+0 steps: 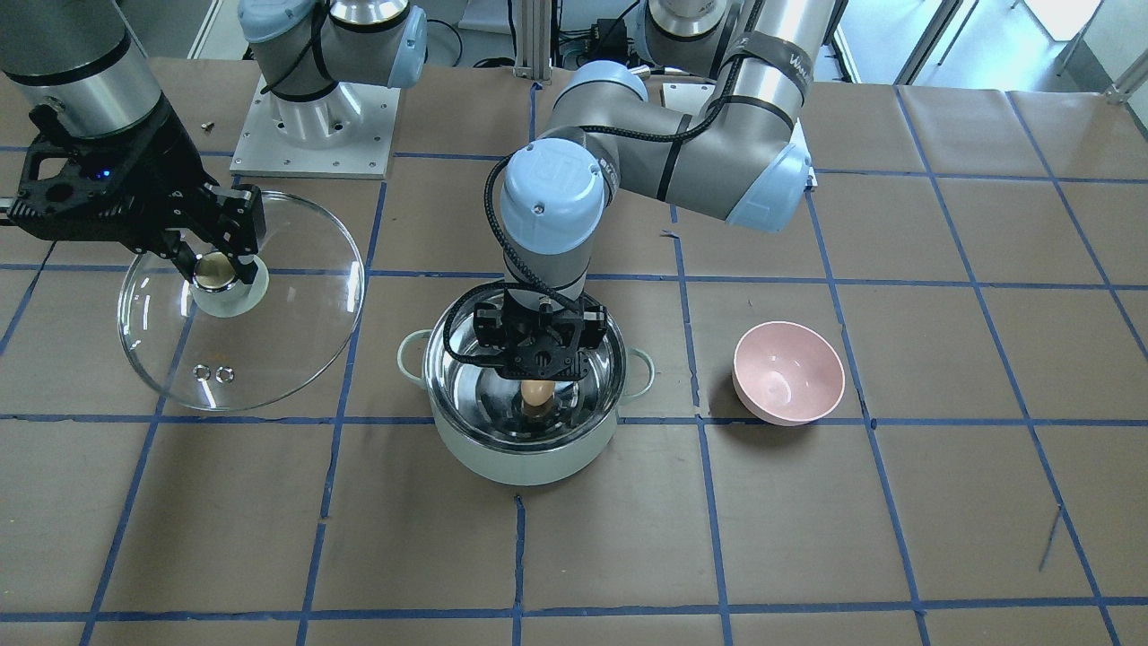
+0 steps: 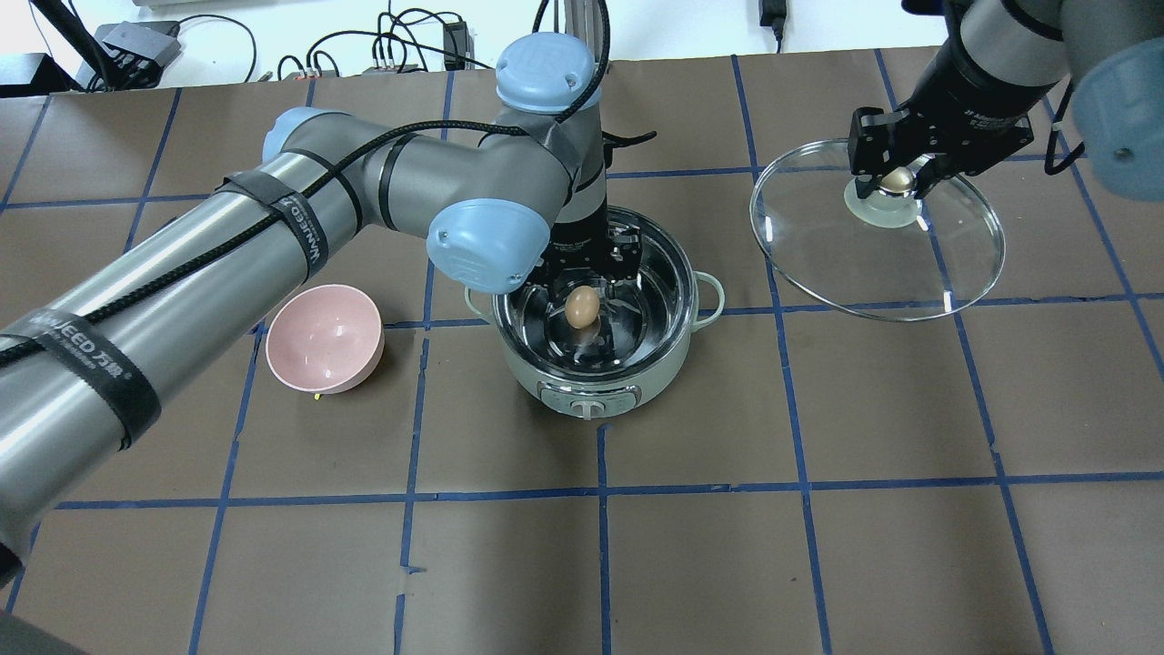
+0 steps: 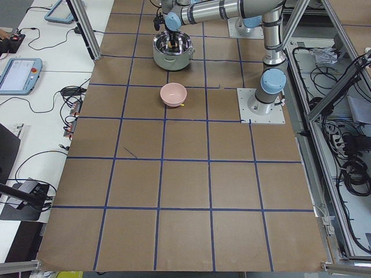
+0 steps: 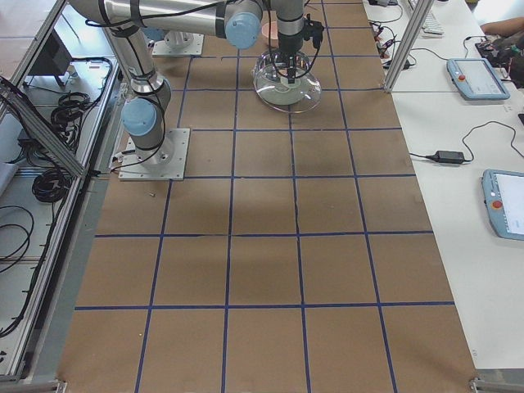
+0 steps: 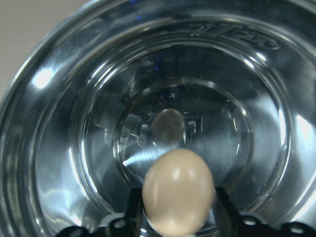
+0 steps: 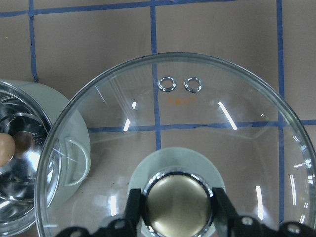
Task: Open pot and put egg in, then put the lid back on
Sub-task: 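Open the left gripper to drop the egg into the pot and withdraw, then carry the glass lid with the right gripper back over the pot and lower it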
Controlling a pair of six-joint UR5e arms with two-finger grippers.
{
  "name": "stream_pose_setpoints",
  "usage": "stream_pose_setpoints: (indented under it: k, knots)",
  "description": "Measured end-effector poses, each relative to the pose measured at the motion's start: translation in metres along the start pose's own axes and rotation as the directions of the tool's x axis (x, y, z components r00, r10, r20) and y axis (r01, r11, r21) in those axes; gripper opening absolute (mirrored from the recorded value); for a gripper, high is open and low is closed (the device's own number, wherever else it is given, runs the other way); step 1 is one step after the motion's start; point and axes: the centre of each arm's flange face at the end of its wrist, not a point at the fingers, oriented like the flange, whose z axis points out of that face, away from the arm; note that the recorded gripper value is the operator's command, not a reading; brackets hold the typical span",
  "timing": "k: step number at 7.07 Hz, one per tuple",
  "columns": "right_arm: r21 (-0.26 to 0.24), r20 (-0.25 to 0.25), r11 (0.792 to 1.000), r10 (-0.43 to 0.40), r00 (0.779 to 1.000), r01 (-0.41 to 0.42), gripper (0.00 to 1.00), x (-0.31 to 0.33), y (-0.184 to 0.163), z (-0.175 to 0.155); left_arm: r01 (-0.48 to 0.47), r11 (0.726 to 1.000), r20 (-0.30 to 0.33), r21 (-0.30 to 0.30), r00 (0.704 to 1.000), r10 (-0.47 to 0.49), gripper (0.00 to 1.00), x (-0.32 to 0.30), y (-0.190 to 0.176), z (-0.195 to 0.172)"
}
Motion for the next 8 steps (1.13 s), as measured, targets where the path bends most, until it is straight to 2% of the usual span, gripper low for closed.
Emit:
stream_pose_setpoints:
  k: [1,3,4,6,8]
  knots:
    - [0.0,0.0,1.0,0.0,1.0,0.0,0.34,0.0,0.0,0.0,-0.005,1.0,-0.007,0.014,1.0,0.005,1.0,-0.027,0.008,-0.045]
    - [0.003,0.003,1.0,-0.002,1.0,0.002,0.34,-0.001,0.0,-0.001,-0.036,0.999,-0.006,0.014,0.999,0.037,1.0,-0.112,0.047,-0.143]
    - [0.009,0.016,1.0,-0.002,1.0,0.001,0.34,-0.007,0.001,-0.004,-0.022,1.0,-0.003,0.02,1.0,0.022,1.0,-0.141,0.062,-0.17]
    - [0.019,0.053,1.0,0.021,0.998,-0.022,0.34,-0.043,0.008,-0.008,-0.004,1.0,-0.004,0.023,1.0,0.004,1.0,-0.16,0.07,-0.184]
    - [0.047,0.076,0.997,0.058,0.995,-0.061,0.34,-0.118,0.021,-0.003,-0.013,0.997,0.001,0.074,1.0,0.013,1.0,-0.164,0.076,-0.194]
